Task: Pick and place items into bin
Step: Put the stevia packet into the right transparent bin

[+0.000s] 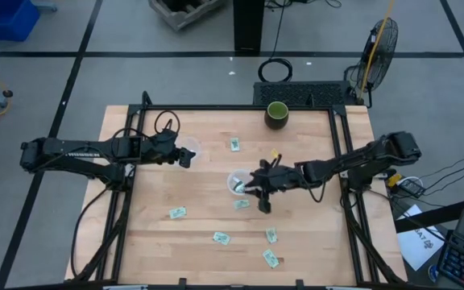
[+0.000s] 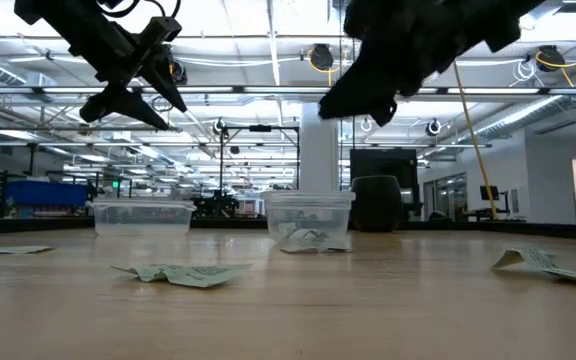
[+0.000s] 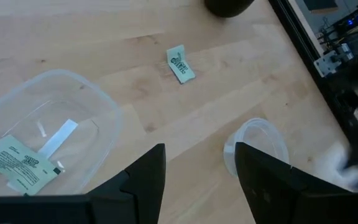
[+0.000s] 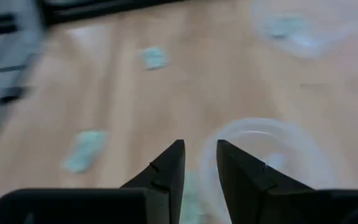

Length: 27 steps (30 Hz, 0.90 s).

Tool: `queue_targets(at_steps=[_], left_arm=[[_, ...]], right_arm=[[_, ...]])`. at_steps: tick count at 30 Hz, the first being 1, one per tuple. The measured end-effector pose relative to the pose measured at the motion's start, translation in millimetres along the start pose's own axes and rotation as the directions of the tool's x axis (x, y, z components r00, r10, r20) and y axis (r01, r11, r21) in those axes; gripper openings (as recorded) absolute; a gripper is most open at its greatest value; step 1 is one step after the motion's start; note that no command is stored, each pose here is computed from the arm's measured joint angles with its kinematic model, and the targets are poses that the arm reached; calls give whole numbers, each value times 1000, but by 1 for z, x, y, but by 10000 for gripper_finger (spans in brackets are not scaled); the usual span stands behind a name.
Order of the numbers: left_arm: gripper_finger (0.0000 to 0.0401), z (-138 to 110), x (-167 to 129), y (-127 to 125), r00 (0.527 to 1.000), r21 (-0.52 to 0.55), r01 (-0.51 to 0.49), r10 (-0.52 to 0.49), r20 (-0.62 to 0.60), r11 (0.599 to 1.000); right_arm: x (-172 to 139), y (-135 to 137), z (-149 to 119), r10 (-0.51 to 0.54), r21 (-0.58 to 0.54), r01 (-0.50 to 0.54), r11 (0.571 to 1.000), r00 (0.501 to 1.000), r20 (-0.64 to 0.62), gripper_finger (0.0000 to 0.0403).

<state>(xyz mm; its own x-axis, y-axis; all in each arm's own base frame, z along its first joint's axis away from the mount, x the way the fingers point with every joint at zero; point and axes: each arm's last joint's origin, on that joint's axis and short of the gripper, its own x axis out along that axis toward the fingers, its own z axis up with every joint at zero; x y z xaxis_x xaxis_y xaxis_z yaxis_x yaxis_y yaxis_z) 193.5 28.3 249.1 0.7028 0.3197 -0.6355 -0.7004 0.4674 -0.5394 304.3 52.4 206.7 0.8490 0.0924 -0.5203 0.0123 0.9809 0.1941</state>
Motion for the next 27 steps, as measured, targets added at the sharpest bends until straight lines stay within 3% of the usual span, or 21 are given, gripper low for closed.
queue_targets(at_steps=[3,7,13,18,27], left_arm=[[198,0,0,0,1000,0,0,0,0,1000],[198,0,0,0,1000,1,1,-1,-1,1000],[198,0,0,0,1000,1,0,0,1,1000],[198,0,0,0,1000,1,-1,1,-5,1000],[198,-3,-1,-2,1000,-2,15,-15,-24,1000]], right_arm=[[-2,18,-7,100,-49,-103,994,994,-50,87],[6,35,-22,134,-100,-146,984,984,-119,102],[22,35,-34,126,-154,-147,977,982,-140,170],[43,24,-46,92,-130,-115,985,981,-169,222],[65,13,-67,56,-102,-80,992,973,-225,242]])
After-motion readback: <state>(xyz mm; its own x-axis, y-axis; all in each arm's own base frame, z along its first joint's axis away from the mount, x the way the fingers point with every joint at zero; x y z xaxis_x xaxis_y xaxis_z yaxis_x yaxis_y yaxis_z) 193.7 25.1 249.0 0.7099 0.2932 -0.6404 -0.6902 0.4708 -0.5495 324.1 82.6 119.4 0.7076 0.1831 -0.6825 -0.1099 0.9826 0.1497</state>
